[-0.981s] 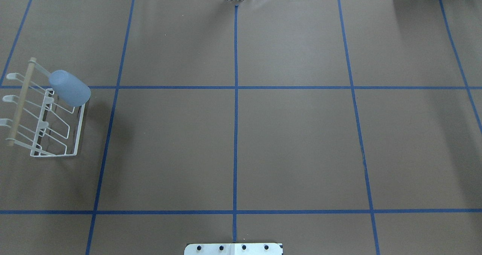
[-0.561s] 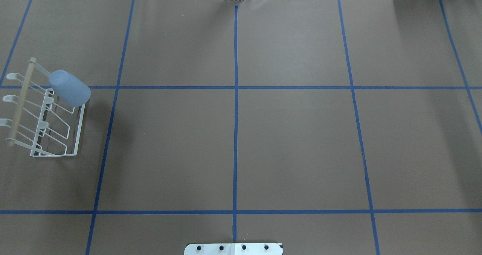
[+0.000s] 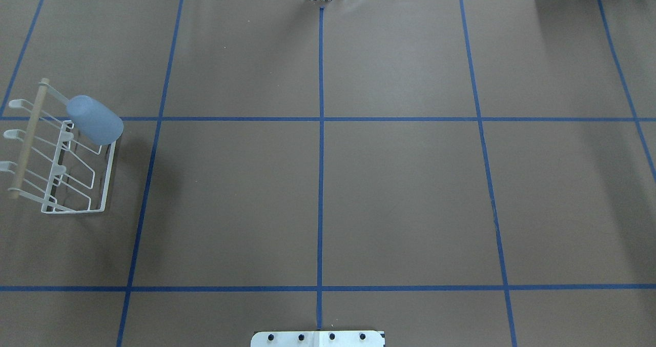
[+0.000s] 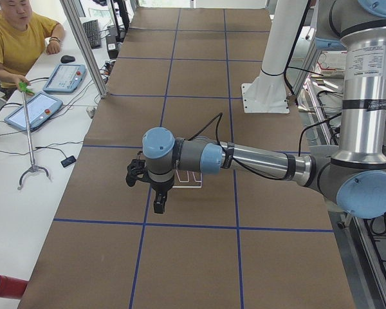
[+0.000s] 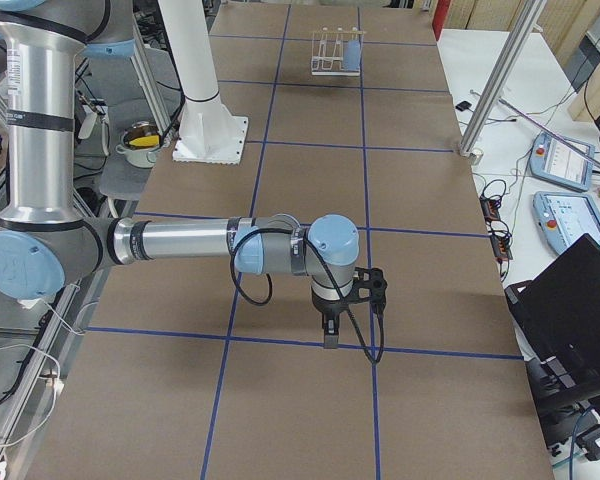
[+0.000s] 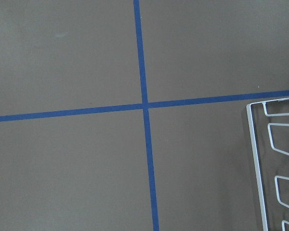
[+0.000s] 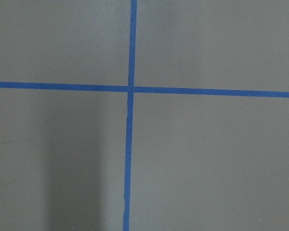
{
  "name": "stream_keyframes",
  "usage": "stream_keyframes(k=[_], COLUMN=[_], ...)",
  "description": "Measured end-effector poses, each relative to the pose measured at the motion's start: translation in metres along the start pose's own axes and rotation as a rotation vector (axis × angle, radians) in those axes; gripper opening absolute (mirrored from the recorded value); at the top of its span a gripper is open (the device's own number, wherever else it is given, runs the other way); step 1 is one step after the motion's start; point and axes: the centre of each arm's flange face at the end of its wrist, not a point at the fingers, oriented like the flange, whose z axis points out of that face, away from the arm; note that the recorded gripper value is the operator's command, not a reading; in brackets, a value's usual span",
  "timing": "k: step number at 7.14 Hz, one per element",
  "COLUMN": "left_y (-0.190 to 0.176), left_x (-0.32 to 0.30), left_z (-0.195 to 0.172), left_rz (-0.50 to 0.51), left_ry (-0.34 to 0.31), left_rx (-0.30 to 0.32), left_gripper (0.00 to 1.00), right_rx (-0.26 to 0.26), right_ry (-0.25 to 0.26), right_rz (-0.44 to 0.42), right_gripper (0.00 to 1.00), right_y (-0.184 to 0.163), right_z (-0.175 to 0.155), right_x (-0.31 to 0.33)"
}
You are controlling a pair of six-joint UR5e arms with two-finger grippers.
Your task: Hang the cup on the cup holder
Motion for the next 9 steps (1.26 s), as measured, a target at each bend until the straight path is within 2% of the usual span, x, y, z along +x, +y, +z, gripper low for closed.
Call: stream_keyframes(k=[9], left_y=[0.0002], left_x=[-0.0002], left_z=[0.0001], left_rz=[-0.002], left_ry=[0.000], left_rx=[0.000], left_gripper=[0.99], right_rx=[-0.003], right_ry=[-0.003], right_rz=[-0.014], right_gripper=[1.00], right_y=[-0.0035], right_z=[0.0015], right_x=[-0.0074])
